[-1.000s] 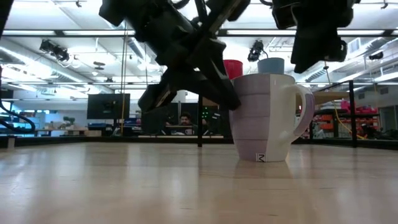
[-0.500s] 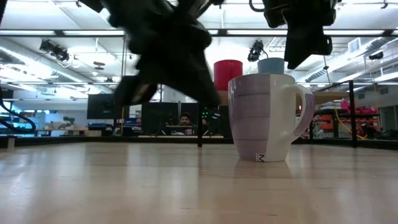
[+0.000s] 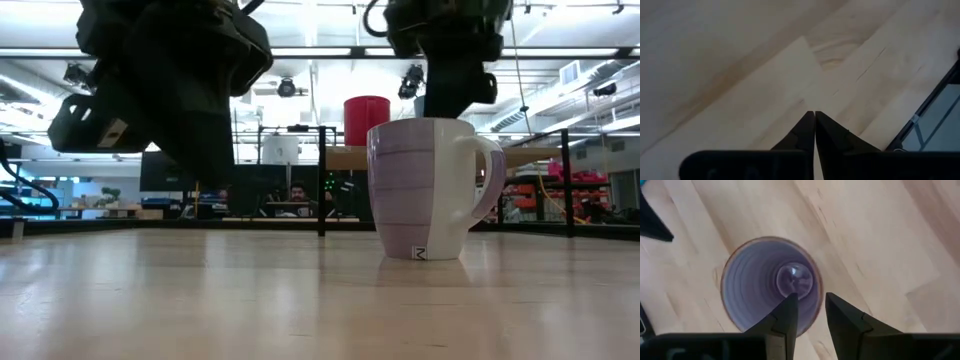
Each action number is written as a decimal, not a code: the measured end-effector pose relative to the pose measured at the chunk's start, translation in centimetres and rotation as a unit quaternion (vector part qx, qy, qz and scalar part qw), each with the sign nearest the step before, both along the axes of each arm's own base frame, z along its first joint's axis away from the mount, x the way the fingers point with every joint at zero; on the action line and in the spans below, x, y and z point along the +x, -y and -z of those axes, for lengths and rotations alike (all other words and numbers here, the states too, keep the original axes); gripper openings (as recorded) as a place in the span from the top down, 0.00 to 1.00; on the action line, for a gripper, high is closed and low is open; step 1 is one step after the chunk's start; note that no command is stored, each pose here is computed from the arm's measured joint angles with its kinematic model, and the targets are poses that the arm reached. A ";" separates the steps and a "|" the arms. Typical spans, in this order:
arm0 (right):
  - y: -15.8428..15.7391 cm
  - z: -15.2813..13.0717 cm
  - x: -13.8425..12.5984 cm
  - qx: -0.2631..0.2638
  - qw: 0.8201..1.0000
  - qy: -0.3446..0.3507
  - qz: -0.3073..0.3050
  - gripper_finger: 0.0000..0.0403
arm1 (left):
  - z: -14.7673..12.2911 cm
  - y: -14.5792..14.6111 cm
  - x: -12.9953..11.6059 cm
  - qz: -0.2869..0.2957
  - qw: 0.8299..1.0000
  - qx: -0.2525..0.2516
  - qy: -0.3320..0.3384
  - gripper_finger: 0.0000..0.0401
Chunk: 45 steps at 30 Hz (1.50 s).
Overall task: Stack small to large cups/mugs on shelf
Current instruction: Put the purple mug on the shelf
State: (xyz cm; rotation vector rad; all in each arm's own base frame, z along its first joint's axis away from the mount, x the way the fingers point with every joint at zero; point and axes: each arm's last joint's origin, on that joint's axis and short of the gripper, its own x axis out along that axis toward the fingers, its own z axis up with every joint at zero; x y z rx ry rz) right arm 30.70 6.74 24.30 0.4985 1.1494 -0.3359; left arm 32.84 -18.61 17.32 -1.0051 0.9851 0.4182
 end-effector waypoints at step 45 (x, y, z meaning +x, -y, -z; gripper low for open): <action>-0.5 2.4 1.9 -0.014 0.993 -0.104 -0.046 0.97 | 0.1 0.2 -0.1 0.005 1.000 0.008 0.002 0.94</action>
